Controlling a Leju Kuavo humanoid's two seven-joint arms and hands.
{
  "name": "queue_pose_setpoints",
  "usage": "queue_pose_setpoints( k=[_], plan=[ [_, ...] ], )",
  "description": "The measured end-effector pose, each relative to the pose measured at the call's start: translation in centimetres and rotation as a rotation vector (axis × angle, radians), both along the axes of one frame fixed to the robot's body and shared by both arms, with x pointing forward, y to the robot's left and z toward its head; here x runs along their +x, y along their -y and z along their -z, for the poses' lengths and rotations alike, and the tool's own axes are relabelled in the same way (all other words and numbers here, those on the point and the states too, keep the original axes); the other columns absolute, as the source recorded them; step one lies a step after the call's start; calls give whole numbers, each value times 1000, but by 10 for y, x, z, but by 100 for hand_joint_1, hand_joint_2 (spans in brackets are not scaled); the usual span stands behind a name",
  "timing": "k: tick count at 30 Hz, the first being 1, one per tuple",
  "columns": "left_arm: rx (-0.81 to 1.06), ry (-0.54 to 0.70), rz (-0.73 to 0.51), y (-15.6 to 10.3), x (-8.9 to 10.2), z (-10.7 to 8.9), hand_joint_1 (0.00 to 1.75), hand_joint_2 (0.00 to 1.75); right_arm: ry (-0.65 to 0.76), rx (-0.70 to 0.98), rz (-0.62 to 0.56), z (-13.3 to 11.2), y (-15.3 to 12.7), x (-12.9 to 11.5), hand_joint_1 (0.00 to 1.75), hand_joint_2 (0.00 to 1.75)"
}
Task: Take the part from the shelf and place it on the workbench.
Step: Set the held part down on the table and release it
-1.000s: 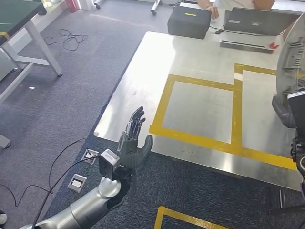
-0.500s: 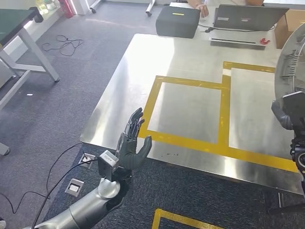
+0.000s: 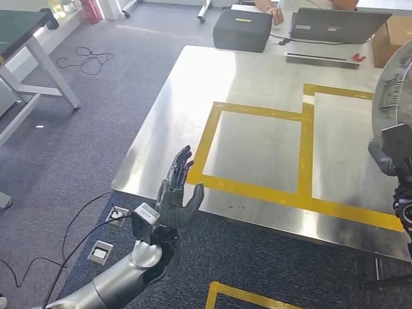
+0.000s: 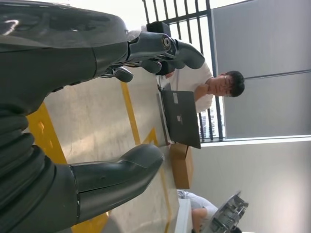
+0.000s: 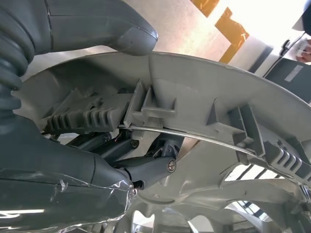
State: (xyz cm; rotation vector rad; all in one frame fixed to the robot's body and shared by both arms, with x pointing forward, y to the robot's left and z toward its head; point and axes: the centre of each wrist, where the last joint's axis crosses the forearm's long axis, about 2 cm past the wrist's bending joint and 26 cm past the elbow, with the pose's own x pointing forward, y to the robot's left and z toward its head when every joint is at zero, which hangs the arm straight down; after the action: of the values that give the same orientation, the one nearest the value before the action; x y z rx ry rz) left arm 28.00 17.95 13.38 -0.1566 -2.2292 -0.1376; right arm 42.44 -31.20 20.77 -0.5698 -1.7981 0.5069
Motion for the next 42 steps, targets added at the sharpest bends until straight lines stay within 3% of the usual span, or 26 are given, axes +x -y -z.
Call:
queue_pose_setpoints(
  k=[18, 29, 33, 42],
  plan=[
    [-32, -38, 19, 1, 0, 0, 0, 175, -236, -196, -22, 3, 3, 16, 175, 175],
    [-54, -45, 20, 1, 0, 1, 0, 175, -282, -278, -8, 7, 4, 22, 175, 175],
    [-51, -37, 11, 0, 0, 0, 0, 175, -297, -291, -3, 10, 5, 22, 0, 0],
    [-63, -44, -1, 0, 0, 1, 0, 175, -296, -287, 21, 11, 7, 22, 0, 0]
  ],
)
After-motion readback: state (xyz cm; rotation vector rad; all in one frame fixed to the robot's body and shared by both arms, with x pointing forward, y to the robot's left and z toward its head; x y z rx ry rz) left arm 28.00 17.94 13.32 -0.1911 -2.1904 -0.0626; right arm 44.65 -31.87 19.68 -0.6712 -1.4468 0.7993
